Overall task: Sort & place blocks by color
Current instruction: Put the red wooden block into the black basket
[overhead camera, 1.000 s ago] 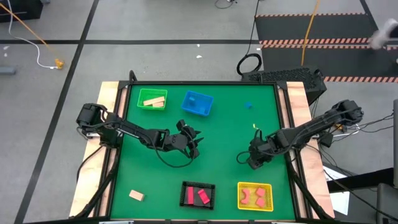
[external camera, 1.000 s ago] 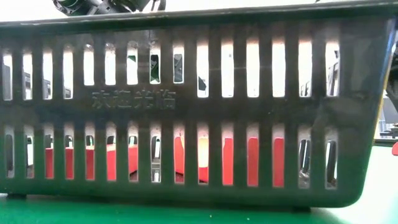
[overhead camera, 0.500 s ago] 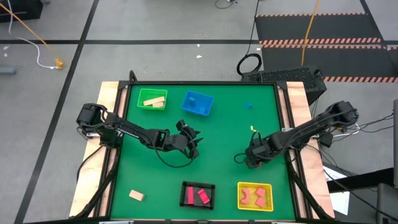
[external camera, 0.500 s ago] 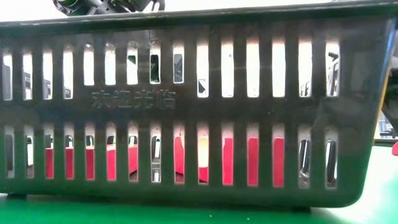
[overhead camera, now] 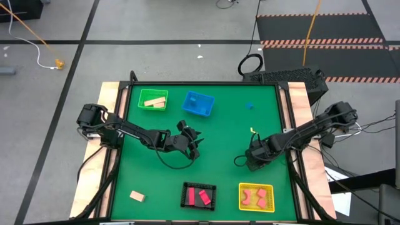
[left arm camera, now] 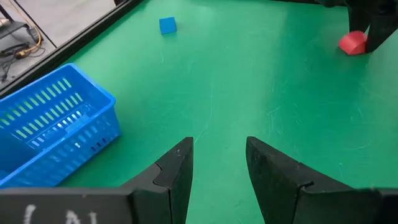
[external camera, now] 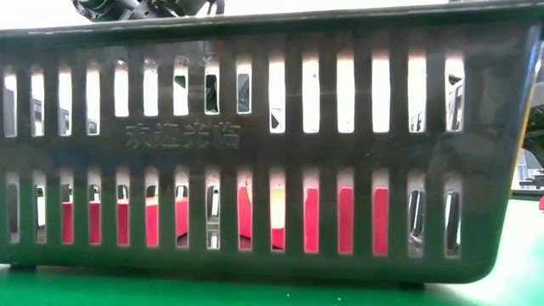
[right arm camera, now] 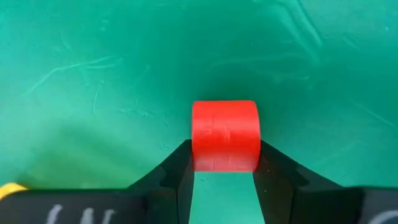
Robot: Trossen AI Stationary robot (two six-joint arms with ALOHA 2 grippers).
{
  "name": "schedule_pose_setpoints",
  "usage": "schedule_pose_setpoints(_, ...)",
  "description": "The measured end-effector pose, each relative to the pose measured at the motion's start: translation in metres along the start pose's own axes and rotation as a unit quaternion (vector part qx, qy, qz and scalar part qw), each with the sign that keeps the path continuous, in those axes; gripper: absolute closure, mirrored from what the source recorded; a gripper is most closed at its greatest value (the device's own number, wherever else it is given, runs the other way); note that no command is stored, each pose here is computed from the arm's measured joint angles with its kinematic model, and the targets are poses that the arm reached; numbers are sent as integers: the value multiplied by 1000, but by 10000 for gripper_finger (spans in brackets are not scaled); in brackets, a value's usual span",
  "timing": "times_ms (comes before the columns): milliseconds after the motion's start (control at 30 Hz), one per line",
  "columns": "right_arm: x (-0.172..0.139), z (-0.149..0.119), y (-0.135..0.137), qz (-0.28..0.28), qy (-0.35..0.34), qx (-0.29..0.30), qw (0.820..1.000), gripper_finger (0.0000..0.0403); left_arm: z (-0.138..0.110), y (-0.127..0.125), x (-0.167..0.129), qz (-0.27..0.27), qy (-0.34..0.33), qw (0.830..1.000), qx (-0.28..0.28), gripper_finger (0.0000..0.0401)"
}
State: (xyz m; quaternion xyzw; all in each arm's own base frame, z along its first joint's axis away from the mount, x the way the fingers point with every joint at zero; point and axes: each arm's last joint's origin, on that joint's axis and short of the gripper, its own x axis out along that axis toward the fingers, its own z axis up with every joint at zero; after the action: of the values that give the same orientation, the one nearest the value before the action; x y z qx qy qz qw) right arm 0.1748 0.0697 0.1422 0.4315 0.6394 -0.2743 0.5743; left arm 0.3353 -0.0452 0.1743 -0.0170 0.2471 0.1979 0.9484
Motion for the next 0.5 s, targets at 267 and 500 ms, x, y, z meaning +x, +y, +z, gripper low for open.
schedule_pose_setpoints(267,-4,5,5,41,-26,-24,999,290,5,-1,0,-6,-23,1000,-12,252)
schedule_pose_setpoints(500,-31,28,38,229,-202,-121,945,290,15,-3,-1,-16,-71,997,-14,252)
